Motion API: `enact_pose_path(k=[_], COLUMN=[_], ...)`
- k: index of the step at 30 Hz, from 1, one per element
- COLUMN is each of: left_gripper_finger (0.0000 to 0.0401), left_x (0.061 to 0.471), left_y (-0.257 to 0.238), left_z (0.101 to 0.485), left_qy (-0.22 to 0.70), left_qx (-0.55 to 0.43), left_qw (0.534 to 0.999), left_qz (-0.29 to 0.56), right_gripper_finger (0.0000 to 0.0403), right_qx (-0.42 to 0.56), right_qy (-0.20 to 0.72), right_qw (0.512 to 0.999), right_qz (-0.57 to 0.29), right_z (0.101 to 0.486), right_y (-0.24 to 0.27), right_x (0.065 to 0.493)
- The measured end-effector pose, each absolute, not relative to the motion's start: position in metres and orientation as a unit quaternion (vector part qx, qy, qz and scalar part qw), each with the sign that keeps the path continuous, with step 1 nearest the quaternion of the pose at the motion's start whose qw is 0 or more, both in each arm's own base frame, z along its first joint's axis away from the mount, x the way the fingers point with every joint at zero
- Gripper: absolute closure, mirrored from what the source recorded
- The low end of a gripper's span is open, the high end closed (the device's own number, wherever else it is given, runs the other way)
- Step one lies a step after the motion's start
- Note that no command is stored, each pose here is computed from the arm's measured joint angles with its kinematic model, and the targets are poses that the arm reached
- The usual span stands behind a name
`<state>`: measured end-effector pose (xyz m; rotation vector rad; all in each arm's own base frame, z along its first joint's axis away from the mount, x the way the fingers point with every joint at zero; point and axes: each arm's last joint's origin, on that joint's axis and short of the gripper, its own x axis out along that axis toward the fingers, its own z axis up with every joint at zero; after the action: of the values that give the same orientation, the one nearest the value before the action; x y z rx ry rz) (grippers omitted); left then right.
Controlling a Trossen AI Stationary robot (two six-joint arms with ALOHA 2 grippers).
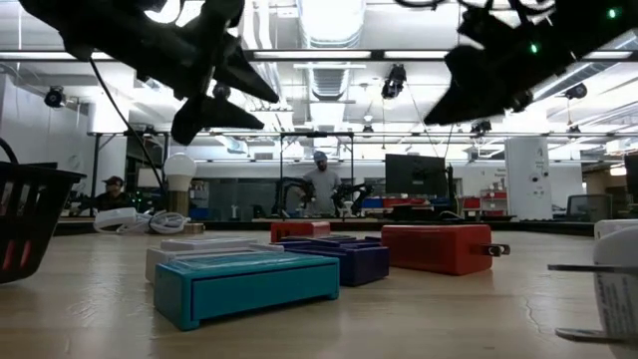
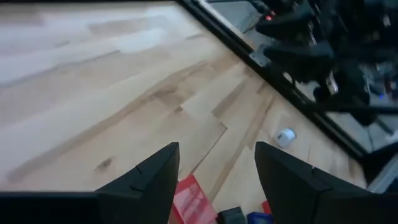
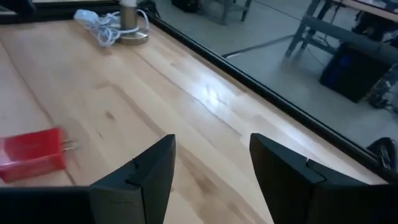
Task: Pick & Place Office items
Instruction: Put the top red charger adapter into the black basket
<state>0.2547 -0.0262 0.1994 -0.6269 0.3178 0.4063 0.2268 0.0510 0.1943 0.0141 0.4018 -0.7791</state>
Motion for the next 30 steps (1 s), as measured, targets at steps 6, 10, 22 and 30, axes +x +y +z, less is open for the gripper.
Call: enact_pose_path(k=[6, 10, 22, 30], left_gripper_finger=[0.0190, 0.0199, 0.0218, 0.0218], left_x=[0.257, 0.262, 0.317, 0.351], left_y=[-0.026, -0.027, -0.038, -0.045], left_z=[0.204, 0.214, 0.215, 0.182], left_qy=[0.138, 0.145, 0.315, 0.463], left_qx=[-0.375, -0.385, -0.388, -0.350], left_qw=[0.893, 0.886, 0.833, 0.761], left_qz=[0.208, 0.214, 0.237, 0.289], right_gripper_finger=[0.0199, 0.0199, 0.0199, 0.0199], right_qx=[-0.009, -0.022, -0.039, -0.038], right_qy=[0.178, 0.158, 0.153, 0.158], right_qw=[0.895, 0.885, 0.878, 0.880], right_qz=[-0.408, -0.438, -0.451, -0.445], right_z=[0.189, 0.192, 0.195, 0.193], right_y=[0.048, 0.047, 0.047, 0.047], right_x=[0.223, 0.223, 0.223, 0.222])
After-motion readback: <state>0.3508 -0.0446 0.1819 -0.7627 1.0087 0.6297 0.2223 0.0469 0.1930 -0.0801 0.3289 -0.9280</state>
